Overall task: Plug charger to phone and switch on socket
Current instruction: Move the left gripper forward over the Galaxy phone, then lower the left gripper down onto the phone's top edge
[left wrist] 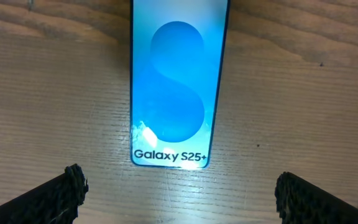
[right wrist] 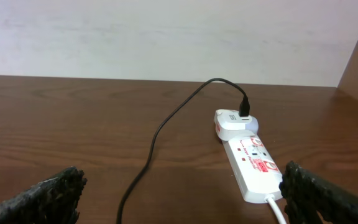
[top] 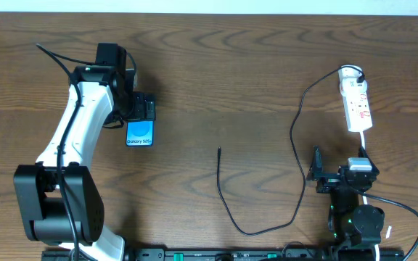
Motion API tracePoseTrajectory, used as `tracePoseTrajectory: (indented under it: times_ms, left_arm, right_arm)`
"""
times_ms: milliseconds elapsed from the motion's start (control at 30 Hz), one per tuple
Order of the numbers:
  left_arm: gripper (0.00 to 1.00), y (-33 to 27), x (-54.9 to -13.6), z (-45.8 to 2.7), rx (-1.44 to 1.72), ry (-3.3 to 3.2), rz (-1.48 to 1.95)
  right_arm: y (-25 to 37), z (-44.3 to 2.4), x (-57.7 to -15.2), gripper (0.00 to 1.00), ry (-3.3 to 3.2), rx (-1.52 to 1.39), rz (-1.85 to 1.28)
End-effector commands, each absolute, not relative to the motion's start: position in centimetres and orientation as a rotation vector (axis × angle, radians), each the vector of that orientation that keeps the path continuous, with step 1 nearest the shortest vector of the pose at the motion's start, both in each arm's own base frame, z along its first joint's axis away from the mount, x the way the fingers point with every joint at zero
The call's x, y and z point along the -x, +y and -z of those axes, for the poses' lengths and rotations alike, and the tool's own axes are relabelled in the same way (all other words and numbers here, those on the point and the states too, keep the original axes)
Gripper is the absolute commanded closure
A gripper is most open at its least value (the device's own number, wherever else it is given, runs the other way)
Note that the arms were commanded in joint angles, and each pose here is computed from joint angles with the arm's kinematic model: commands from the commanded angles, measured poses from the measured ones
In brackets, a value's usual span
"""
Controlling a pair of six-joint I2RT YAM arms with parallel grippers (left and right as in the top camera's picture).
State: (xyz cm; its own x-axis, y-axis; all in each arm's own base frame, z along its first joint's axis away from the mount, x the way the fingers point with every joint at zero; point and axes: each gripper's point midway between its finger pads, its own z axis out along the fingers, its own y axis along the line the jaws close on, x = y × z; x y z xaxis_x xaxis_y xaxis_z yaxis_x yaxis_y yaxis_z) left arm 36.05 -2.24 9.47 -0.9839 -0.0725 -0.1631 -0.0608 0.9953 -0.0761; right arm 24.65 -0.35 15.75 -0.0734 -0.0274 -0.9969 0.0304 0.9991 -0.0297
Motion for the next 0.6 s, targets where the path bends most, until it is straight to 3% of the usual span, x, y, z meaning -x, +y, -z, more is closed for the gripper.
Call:
tracePoseTrajectory:
  times_ms: [0,567]
  left_arm:
    - [0.01,-2.2,-36.4,-9.6,0.031,2.972,0.095]
    - [0.01,-2.8,-36.8,-7.9,-0.048,2.998,0.009]
  right_arm:
    - [-0.4,-15.8,-24.6,0.01,1.641,-0.015,0.040]
    - [-0.4,-15.8,-24.6,0.01,1.641,-0.015,0.040]
